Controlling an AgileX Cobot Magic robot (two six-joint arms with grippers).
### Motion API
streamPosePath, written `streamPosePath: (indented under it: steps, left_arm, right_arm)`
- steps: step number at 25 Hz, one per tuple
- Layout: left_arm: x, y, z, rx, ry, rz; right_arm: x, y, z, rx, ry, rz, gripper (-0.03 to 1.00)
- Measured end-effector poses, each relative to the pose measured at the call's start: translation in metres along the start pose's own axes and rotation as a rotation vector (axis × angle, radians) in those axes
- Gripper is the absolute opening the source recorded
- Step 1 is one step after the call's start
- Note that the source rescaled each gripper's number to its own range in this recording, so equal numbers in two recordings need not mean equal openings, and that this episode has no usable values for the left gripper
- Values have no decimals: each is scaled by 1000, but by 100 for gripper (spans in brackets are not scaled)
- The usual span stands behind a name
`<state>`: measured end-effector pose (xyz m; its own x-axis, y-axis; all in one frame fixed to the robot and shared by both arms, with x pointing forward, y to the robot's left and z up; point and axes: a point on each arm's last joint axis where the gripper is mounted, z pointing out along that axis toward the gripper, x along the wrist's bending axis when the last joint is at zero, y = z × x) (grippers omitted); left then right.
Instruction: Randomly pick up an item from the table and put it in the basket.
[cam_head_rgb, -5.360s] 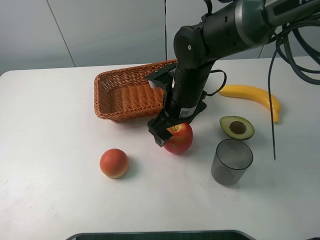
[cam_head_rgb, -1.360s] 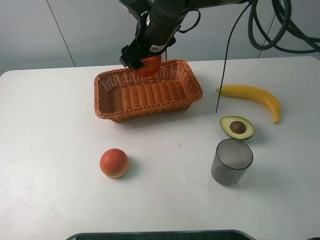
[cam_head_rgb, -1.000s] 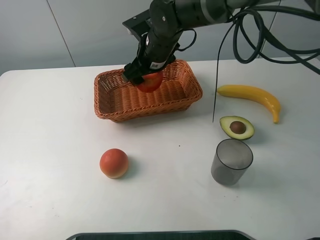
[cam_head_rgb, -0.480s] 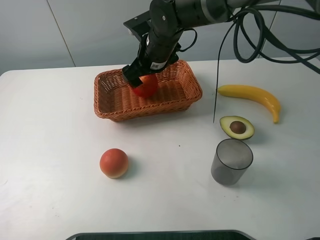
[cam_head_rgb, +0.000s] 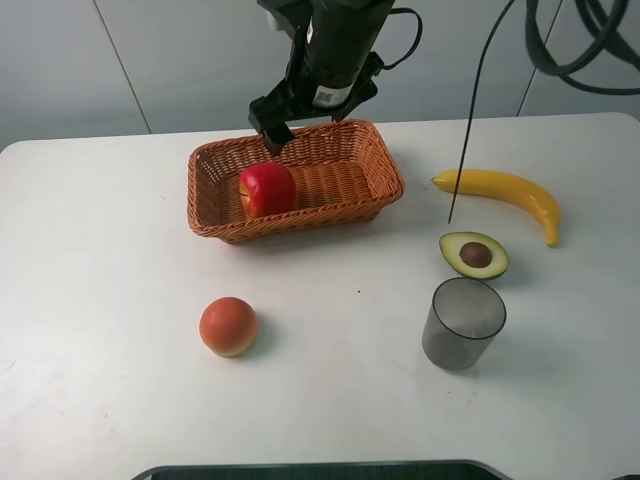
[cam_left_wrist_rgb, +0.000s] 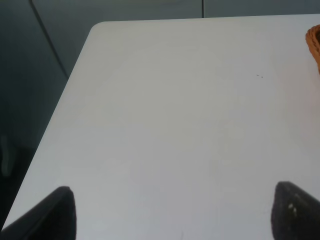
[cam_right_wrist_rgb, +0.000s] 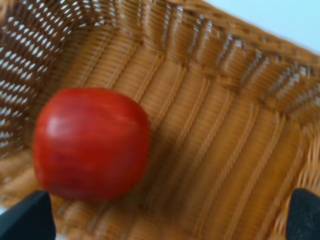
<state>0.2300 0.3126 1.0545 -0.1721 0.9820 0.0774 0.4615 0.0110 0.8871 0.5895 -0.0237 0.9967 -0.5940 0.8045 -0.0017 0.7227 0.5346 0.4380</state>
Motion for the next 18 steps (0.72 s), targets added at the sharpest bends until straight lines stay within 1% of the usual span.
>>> streamPosePath:
  steps: [3,7,10,13,18]
  left_arm:
    - [0,0,0,0,0,0]
    - [0,0,0,0,0,0]
    - [0,0,0,0,0,0]
    - [0,0,0,0,0,0]
    - [0,0,0,0,0,0]
  right_arm:
    - [-16,-5,-13,59,23,90,97]
    - [-41,-14,-33,141,19,178,97]
    - [-56,-25,-47,166,18,231,97]
    - [-73,-47,-60,187,29,309,97]
    - [-100,-93,-83,216,-1,420,97]
